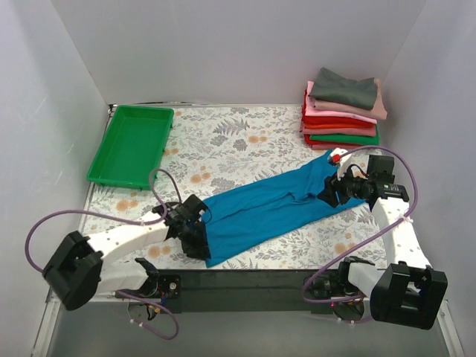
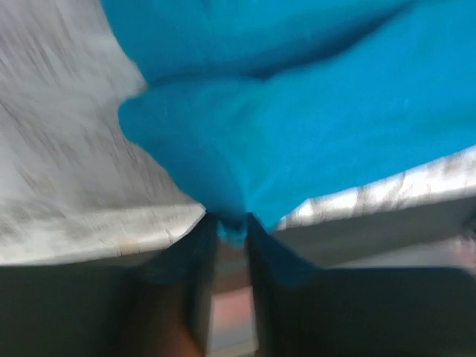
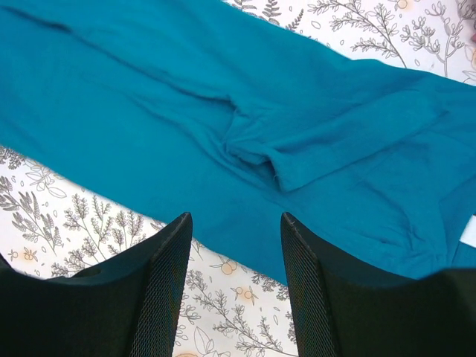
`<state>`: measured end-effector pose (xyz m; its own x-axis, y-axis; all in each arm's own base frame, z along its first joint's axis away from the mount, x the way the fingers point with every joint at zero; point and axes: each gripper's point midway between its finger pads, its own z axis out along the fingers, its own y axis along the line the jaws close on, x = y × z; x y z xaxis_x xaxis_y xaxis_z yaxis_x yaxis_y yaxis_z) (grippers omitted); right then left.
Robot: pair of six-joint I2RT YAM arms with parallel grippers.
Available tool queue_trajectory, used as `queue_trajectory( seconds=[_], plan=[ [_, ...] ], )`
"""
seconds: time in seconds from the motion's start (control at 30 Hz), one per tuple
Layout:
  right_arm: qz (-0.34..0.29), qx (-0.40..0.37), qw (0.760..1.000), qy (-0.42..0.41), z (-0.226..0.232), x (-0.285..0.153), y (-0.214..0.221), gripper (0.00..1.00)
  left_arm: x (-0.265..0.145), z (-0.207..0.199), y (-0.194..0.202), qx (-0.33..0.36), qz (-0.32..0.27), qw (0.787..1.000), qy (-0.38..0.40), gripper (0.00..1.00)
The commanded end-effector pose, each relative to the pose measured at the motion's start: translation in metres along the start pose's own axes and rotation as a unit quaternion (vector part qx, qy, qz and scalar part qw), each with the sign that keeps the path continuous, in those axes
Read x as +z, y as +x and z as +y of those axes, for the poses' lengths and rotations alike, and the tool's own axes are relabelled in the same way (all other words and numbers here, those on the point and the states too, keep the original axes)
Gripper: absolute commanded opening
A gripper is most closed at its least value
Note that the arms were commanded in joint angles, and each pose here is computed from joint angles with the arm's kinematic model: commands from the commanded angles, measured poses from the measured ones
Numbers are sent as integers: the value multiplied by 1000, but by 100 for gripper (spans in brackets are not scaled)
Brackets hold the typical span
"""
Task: Fold and stack the t-shirts
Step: Fold the tshirt
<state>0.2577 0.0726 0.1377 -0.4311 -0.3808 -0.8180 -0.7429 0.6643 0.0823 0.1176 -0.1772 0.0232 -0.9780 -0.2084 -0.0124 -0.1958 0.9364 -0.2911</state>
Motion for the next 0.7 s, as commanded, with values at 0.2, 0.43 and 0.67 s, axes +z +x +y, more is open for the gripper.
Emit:
queue_trajectory(
  seconds=[0.2, 0.43, 0.67],
  plan=[
    [-5, -11, 1000, 9, 1, -5, -2, 62, -109, -43, 23, -46, -74, 991, 102, 55],
    [-14, 25, 999, 17, -11, -2, 3, 64, -121, -165, -51, 294, -208, 906, 223, 91],
    [-36, 51, 996, 57, -25, -13, 9, 68, -21, -255, -143, 449, -156, 859, 189, 90]
  ],
)
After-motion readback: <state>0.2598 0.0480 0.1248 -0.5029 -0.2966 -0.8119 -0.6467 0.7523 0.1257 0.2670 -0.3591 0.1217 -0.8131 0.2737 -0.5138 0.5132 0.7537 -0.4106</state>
